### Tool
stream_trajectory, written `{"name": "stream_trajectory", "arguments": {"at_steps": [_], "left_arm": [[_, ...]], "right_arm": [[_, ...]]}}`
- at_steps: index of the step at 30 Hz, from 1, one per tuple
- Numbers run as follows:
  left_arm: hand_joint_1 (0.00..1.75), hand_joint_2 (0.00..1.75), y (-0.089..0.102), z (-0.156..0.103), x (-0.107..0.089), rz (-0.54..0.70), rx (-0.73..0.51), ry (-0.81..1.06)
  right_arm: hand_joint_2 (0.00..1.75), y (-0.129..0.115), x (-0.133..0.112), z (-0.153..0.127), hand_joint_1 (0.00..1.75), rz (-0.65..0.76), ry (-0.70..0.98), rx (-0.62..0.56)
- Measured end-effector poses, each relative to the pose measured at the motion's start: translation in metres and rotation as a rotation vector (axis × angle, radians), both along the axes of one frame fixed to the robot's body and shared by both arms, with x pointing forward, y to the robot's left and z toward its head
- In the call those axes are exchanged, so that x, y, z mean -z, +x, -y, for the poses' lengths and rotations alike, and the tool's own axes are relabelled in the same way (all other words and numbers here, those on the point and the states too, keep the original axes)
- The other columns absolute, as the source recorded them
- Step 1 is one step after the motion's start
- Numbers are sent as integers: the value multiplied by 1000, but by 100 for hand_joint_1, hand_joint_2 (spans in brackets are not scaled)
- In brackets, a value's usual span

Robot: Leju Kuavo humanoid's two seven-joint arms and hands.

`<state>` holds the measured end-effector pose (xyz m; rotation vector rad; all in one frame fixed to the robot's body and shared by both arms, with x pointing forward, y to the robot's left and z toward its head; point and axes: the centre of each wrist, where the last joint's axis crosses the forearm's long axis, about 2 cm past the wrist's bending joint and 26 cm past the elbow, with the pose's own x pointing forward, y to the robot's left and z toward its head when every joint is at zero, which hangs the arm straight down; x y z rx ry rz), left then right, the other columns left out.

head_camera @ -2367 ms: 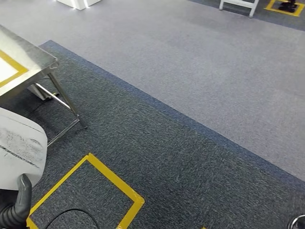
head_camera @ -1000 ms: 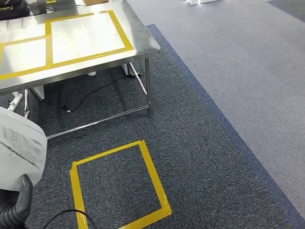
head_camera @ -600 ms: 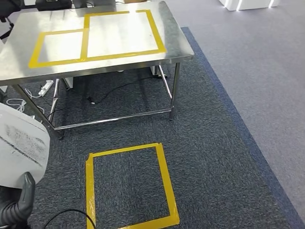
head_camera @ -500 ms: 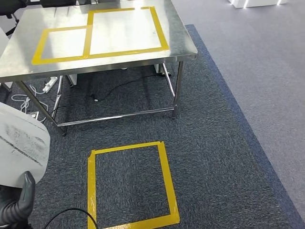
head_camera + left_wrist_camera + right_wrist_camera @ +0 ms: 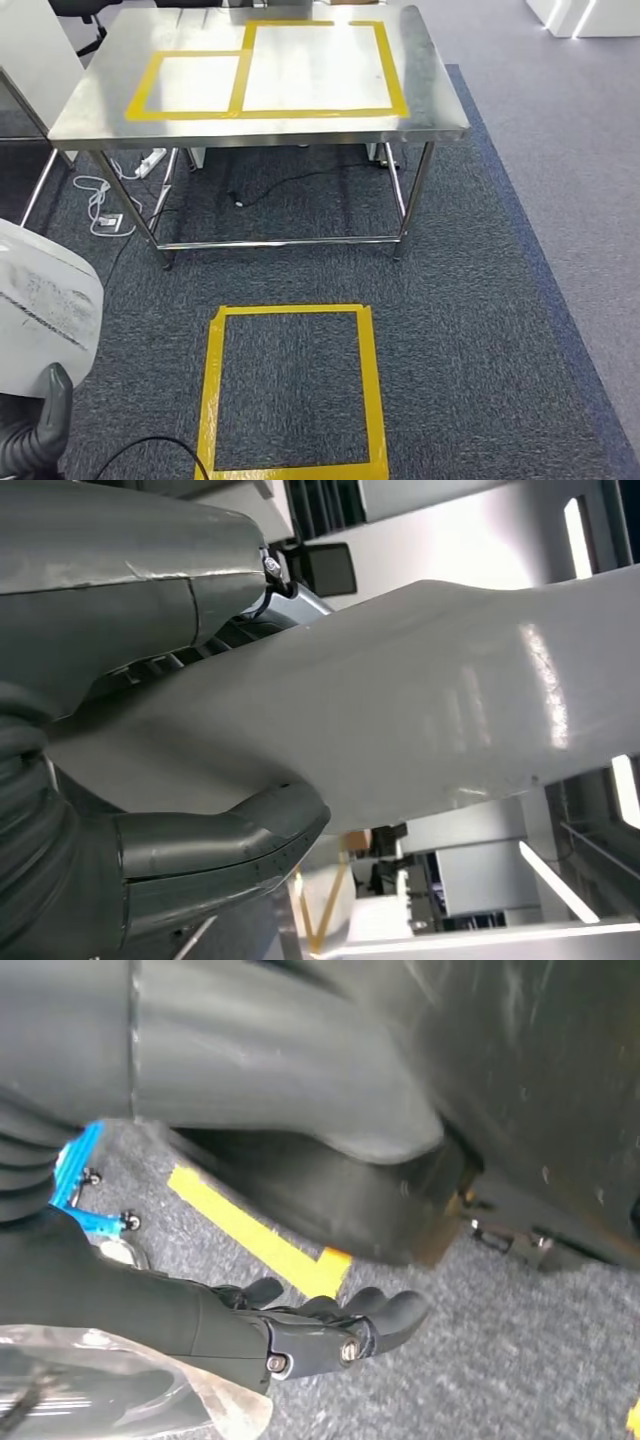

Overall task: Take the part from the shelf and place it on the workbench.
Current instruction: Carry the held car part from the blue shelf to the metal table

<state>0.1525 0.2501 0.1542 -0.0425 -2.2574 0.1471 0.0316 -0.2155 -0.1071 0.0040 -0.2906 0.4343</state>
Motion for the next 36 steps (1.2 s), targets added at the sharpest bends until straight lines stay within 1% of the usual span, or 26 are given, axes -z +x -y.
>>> {"name": "stream_trajectory", "arguments": {"at_steps": [9,27,36], "left_arm": [[175,175,-1,1,1,2,-7,4],[175,175,-1,0,1,4,-11,4],[175,175,-2,1,1,3,-11,3]], "right_arm": [[175,3,0,0,0,1,-3,1],[175,-3,0,-1,0,-12,-15,-6],[175,0,0,0,0,31,-1,-8]]}}
